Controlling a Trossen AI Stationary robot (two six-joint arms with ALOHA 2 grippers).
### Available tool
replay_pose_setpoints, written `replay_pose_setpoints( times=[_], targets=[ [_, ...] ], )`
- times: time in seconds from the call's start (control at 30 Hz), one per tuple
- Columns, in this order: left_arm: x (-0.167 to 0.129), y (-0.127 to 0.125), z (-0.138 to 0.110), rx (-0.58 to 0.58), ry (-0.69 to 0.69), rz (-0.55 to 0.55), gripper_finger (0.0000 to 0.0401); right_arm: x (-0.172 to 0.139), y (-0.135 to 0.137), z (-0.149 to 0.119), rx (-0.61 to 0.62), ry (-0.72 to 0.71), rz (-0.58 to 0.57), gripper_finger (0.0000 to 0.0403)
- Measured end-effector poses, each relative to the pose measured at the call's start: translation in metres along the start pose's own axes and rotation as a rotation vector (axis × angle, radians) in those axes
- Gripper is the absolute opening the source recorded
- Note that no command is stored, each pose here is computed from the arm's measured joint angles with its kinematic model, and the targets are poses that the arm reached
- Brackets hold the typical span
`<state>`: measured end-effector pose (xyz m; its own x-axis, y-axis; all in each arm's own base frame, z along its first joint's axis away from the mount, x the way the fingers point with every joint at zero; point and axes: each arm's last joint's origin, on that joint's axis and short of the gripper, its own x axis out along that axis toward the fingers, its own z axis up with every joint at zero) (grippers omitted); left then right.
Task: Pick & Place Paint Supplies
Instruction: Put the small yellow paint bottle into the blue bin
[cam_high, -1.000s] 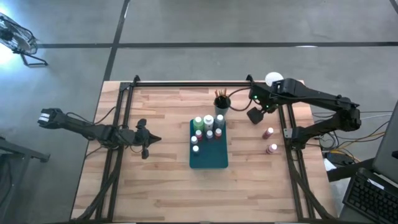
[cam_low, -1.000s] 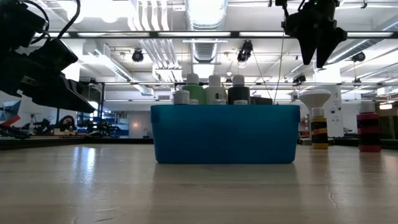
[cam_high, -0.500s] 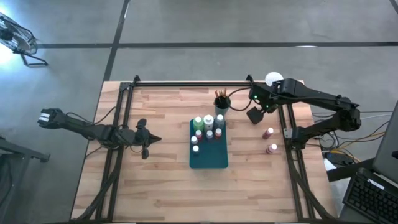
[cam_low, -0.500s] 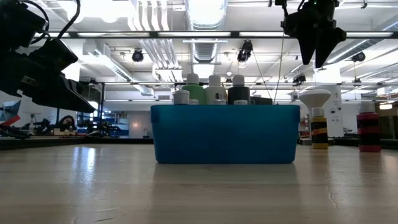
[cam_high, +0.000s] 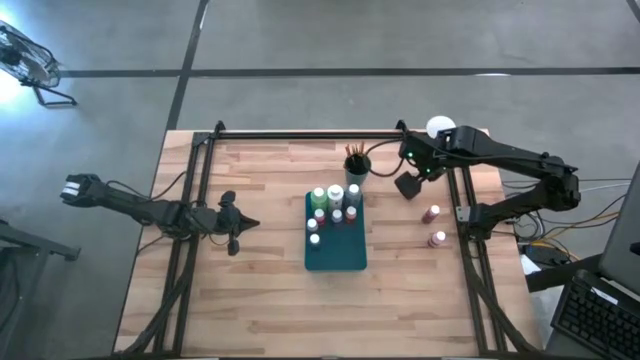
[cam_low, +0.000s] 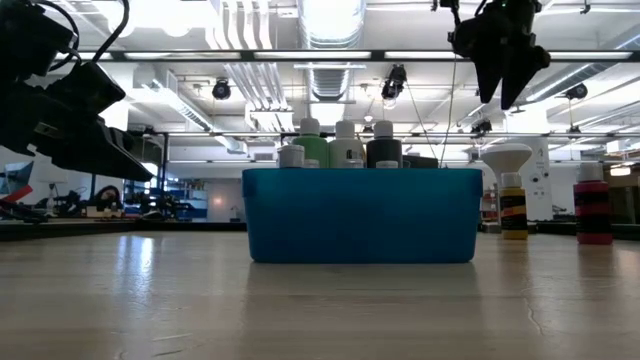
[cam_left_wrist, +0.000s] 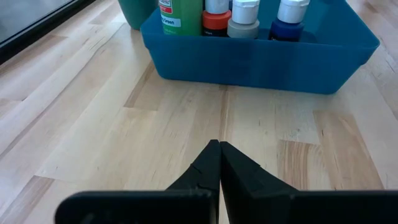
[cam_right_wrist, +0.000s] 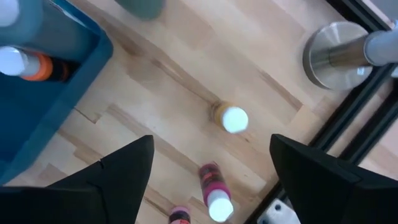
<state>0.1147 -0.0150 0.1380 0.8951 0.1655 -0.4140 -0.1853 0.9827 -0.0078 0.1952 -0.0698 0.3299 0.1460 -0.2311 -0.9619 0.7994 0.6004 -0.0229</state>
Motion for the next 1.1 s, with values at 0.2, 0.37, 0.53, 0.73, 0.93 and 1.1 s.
replay_pose_setpoints(
  times=[0.2,0.37,0.53,0.73,0.93,1.1],
  targets=[
    [0.0,0.0,0.0,0.0,0.0,0.0,0.0007,0.009,0.006,0.006,-0.02,0.008,-0.005,0.0324],
    [0.0,0.0,0.0,0.0,0.0,0.0,0.0007,0.024,0.013,0.013,-0.049,0.074,-0.025,0.0306],
    [0.0,0.0,0.0,0.0,0.0,-0.001,0.0007,0.03,0.012,0.01,-0.056,0.125,-0.059,0.0284],
    [0.0,0.0,0.0,0.0,0.0,-0.001,0.0007,0.038,0.0,0.005,-0.013,0.109,-0.054,0.0283],
    [0.0,0.0,0.0,0.0,0.0,0.0,0.0007,0.061,-0.015,0.003,0.036,0.146,-0.029,0.0301],
    [0.0,0.0,0.0,0.0,0.0,-0.001,0.0007,0.075,-0.021,0.0,0.046,0.157,-0.013,0.0306]
  ],
)
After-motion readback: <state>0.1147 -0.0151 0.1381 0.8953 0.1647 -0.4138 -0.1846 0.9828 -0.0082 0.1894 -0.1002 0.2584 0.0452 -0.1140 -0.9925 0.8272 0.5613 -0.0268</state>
